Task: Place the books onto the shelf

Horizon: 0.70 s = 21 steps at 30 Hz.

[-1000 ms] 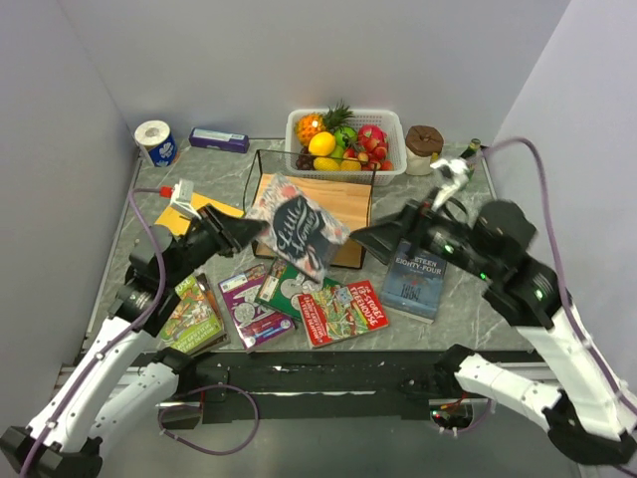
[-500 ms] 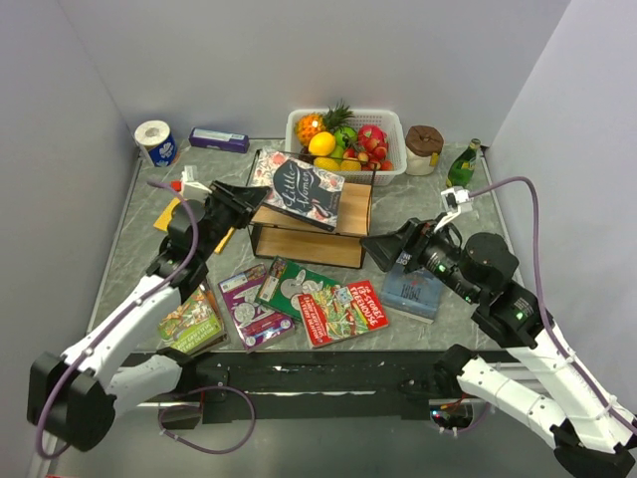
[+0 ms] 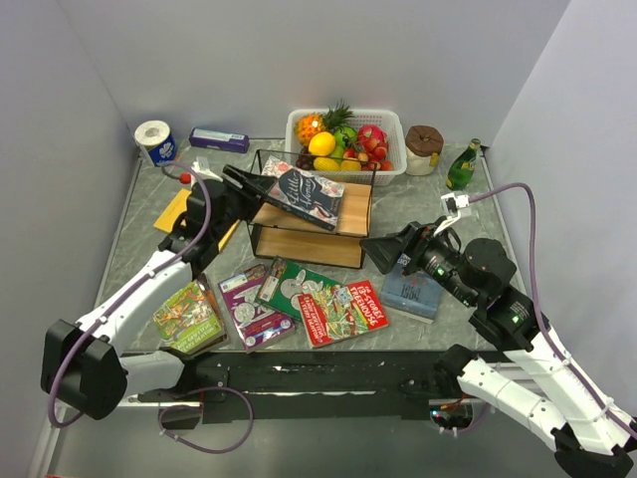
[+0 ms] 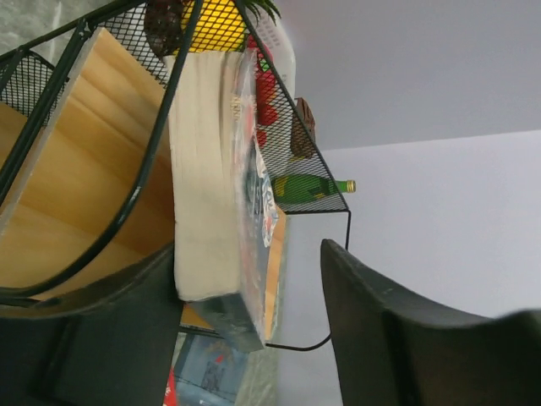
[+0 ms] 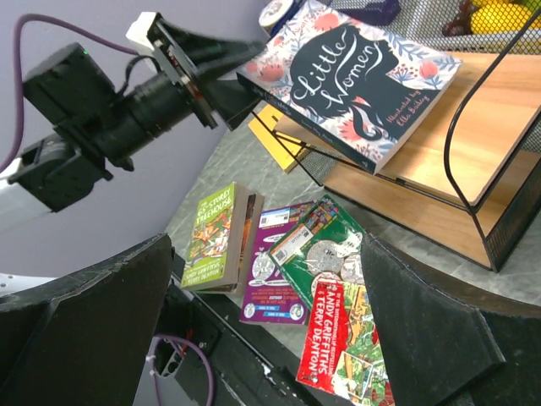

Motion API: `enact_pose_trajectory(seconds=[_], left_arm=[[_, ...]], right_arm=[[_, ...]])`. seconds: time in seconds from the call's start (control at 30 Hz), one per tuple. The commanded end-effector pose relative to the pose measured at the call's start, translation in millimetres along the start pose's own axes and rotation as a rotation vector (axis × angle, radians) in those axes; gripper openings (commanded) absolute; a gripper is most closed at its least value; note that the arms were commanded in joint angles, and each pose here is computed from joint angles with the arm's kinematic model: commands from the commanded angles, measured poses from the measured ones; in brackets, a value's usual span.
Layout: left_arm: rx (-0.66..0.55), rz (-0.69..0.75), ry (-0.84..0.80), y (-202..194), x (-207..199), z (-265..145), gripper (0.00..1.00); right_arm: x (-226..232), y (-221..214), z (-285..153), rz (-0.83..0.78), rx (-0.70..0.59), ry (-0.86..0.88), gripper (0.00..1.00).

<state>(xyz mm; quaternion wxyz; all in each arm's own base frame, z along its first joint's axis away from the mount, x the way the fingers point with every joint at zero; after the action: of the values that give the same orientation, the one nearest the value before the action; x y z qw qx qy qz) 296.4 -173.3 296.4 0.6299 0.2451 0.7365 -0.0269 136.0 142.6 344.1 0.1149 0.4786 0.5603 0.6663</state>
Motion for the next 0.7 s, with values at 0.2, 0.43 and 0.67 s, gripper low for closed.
enact_pose_trajectory(seconds=[0.2, 0.43, 0.67], left_arm=[[-0.022, 0.129, 0.169, 21, -45, -14, 0.72], [0.015, 0.224, 0.286, 24, -45, -19, 0.71], [-0.024, 0.314, 0.361, 34, -49, -24, 0.7]], right_arm=[[-2, 5, 7, -0.034, -0.033, -0.019, 0.98], [-6, 6, 14, -0.068, -0.027, -0.063, 0.98], [-5, 7, 22, -0.081, 0.002, -0.062, 0.98]])
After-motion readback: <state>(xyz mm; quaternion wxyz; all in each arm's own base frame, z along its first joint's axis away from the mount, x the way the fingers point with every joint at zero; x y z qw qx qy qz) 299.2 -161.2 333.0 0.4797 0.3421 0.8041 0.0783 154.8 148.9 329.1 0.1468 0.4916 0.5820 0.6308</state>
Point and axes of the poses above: each gripper's point midway between its finger pads, its own z axis out along the fingers, its own x axis along the line the jaws close on, y = z × x, the point moved 8 cm from there along -z, back along the fingers, and after that the axes turned 5 degrees about -z, right-handed, at the moved point
